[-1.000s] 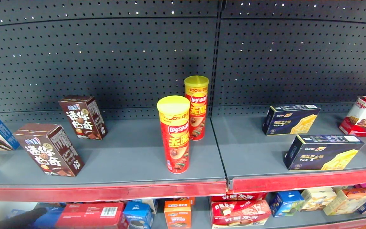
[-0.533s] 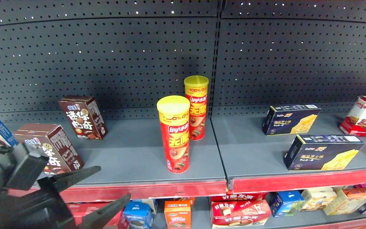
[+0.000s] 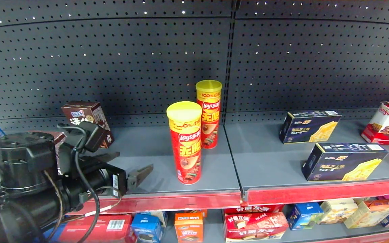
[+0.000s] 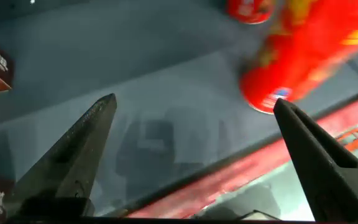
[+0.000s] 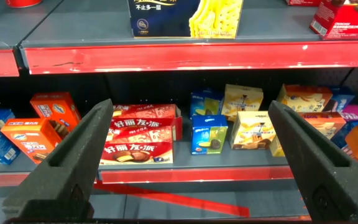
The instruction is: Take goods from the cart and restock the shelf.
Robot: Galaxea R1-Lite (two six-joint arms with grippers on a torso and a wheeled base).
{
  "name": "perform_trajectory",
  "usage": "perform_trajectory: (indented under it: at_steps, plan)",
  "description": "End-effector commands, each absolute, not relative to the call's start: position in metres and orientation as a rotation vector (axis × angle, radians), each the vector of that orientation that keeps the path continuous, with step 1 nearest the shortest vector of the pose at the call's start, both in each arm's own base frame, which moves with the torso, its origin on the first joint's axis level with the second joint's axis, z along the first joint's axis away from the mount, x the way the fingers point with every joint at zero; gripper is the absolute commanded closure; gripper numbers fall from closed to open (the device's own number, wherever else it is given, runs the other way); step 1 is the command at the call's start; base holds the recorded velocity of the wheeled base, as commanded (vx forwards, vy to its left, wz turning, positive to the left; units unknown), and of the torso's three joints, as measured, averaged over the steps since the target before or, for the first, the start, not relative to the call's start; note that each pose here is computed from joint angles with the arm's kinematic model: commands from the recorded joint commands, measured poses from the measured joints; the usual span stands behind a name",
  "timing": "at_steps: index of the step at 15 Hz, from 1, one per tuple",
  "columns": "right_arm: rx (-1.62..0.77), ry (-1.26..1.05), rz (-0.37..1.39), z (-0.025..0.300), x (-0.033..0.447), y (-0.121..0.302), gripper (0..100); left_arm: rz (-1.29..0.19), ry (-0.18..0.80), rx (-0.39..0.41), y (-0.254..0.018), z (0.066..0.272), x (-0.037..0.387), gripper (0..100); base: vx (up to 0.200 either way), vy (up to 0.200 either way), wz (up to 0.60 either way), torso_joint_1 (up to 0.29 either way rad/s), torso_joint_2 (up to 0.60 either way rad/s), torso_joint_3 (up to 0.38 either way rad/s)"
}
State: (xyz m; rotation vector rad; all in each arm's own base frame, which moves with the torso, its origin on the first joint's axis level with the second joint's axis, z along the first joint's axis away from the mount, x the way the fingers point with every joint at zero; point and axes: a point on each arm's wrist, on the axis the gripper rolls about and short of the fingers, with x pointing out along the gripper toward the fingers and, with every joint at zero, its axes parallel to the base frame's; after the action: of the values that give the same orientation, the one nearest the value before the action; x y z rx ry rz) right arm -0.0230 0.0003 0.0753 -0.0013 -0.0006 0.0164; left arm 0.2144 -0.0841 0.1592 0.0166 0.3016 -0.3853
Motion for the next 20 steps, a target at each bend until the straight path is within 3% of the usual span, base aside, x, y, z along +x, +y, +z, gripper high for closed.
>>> perform_trajectory:
  at_steps: [1,20]
  plan:
    - [-0.002,0.002,0.017,0.075,-0.023,0.000,0,-0.378,0.334,0.021,-0.089,0.151,0.229,0,0.000,0.000,0.00,0.000,0.00,0.000]
    - [-0.002,0.002,0.017,0.075,-0.023,0.000,0,-0.517,0.287,0.000,-0.111,0.161,0.256,0,0.000,0.000,0.00,0.000,0.00,0.000]
